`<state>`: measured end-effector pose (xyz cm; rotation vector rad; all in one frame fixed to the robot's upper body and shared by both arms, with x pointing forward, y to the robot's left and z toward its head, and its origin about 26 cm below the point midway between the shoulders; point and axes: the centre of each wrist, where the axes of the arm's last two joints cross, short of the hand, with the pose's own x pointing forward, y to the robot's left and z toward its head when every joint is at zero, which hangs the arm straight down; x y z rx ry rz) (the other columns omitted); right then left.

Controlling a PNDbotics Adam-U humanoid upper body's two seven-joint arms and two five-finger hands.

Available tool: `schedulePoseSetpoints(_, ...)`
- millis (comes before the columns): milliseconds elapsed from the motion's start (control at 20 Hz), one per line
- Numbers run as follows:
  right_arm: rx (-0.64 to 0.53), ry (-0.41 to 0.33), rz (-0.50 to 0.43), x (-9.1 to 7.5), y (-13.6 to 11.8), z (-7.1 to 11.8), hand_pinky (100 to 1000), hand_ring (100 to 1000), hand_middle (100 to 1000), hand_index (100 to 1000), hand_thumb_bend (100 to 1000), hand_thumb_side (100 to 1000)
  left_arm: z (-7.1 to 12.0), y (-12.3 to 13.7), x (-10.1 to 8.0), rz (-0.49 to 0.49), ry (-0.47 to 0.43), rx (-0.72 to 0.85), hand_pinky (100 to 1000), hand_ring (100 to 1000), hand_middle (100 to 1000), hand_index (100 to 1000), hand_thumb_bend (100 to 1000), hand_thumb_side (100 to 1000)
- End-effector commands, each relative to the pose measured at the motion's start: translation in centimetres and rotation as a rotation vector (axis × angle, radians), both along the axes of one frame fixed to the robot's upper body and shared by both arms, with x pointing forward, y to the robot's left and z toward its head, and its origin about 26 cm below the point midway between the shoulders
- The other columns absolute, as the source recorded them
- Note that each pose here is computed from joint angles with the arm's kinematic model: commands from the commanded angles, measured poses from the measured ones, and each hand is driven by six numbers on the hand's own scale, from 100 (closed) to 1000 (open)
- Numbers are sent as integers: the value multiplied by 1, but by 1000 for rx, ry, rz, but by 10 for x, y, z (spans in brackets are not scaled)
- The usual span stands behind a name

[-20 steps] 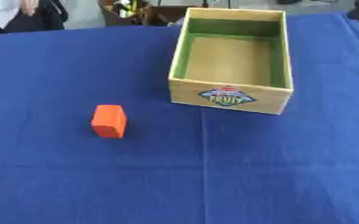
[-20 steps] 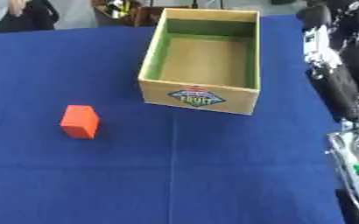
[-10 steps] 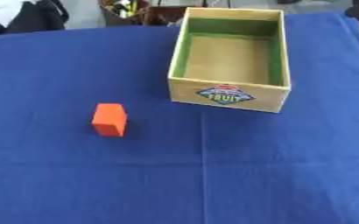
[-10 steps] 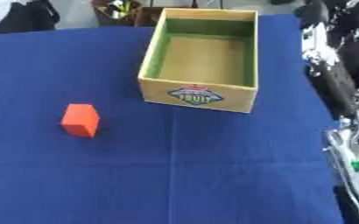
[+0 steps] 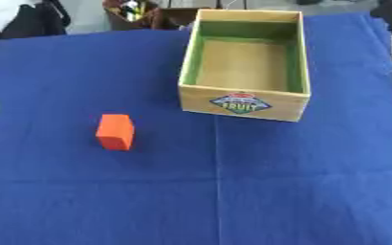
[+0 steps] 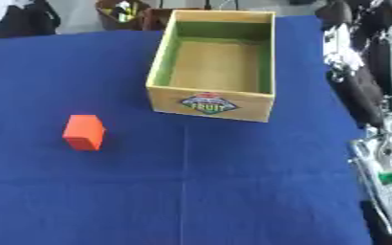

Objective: Pick up objects on the table and place them in the box.

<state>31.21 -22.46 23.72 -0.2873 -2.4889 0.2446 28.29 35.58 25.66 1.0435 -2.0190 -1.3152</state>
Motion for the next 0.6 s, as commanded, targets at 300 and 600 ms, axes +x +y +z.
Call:
schedulePoseSetpoints(300,-30,-19,12,-4,-1,6,912,865,599,806,100,603,22,4,21,1,127,227,679,732,756,963,600,879)
schedulePoseSetpoints(600,-37,-12,21,-4,0,4,912,865,598,805,100,602,28,7,41,1,209,318,700,759,780,988,701,834)
